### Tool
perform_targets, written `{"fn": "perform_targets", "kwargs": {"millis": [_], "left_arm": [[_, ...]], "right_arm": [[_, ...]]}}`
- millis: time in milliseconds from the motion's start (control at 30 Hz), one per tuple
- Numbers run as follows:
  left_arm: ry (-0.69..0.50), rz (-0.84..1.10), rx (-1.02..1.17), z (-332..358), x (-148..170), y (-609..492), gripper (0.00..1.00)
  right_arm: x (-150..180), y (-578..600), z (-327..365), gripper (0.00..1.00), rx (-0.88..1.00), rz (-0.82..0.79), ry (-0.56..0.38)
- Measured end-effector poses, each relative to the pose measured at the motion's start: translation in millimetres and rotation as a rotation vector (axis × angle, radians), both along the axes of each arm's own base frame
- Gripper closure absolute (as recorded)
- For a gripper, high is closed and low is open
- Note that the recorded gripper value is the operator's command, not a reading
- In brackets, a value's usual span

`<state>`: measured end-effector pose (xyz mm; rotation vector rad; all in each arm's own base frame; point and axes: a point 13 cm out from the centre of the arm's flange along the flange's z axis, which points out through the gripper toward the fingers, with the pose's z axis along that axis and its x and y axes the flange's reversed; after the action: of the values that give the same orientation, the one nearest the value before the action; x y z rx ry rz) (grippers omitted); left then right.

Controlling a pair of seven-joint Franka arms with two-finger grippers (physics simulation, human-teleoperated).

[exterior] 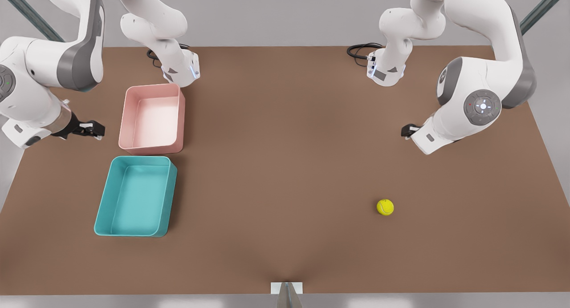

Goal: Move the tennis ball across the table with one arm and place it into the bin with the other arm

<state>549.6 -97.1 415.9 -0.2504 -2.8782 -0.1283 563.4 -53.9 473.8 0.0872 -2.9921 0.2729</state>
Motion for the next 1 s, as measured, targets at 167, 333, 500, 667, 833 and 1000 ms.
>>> {"fn": "perform_targets", "kwargs": {"millis": [167,333,500,667,833,1000], "left_arm": [[0.001,0.023,0.002,-4,1,-2,0.37],[0.054,0.025,-0.024,-109,26,12,0.79],[-0.044,-0.084,-0.089,-183,74,49,0.79],[-0.068,-0.371,-0.143,-259,92,58,0.79],[-0.099,-0.709,-0.168,-314,114,71,0.79],[-0.119,-0.973,-0.166,-324,128,71,0.79]], "right_arm": [[10,0,-14,0.0,-0.004,0.015,0.016],[15,15,-33,0.0,0.015,0.042,0.047],[13,21,-32,0.0,0.065,0.036,0.047],[13,21,-39,0.0,0.109,0.024,0.052],[14,29,-43,0.0,0.124,0.037,0.055],[17,30,-49,0.0,0.128,0.039,0.064]]}}
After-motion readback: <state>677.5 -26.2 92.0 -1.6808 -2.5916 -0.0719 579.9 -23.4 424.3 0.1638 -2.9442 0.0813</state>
